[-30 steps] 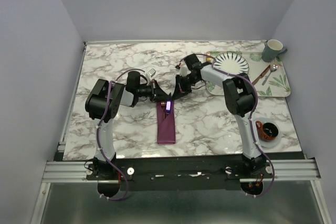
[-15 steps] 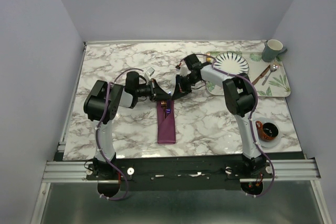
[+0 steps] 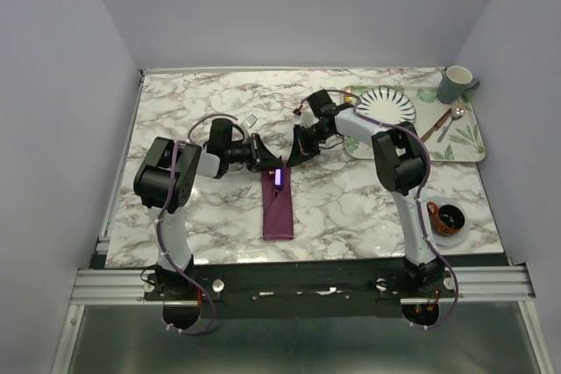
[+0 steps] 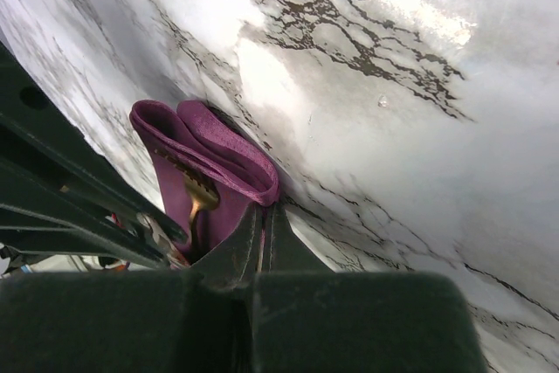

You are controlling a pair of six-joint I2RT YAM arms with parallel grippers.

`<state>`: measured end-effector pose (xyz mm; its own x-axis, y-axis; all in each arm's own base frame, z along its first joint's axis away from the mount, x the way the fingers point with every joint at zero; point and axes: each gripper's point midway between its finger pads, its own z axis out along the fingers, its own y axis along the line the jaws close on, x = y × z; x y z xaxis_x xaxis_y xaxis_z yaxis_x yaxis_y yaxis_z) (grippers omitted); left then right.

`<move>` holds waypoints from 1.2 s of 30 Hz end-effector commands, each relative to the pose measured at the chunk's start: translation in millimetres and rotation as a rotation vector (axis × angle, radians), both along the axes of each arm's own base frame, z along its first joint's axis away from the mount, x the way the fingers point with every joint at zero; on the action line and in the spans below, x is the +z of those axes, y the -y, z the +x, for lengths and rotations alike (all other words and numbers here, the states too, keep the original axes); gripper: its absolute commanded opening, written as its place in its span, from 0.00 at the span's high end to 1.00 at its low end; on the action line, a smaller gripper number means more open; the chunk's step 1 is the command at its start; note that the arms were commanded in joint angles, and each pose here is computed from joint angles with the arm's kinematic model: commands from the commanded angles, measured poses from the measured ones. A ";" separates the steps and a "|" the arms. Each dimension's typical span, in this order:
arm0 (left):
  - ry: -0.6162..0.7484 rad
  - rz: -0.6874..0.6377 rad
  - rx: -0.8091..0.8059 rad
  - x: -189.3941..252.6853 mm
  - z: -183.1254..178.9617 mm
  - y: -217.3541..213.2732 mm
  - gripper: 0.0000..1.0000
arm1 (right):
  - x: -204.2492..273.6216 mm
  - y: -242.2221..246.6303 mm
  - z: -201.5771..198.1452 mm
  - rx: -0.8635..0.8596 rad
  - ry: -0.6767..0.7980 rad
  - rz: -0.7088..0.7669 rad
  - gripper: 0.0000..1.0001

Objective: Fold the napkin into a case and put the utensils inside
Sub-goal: Insert the knife into the folded napkin.

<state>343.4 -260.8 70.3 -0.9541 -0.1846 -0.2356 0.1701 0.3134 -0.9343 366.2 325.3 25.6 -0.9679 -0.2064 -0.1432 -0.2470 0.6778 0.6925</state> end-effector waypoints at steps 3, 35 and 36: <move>0.018 0.074 -0.016 -4.8 -6.1 0.8 0.78 | -9.4 2.0 14.5 -0.019 0.040 -0.031 0.99; 0.039 0.247 -0.020 4.3 -6.0 5.2 0.44 | -10.3 2.1 16.6 -0.026 0.044 -0.037 0.99; 0.037 0.251 -0.020 4.6 -6.7 4.7 0.43 | -10.6 2.4 16.5 -0.026 0.044 -0.039 0.99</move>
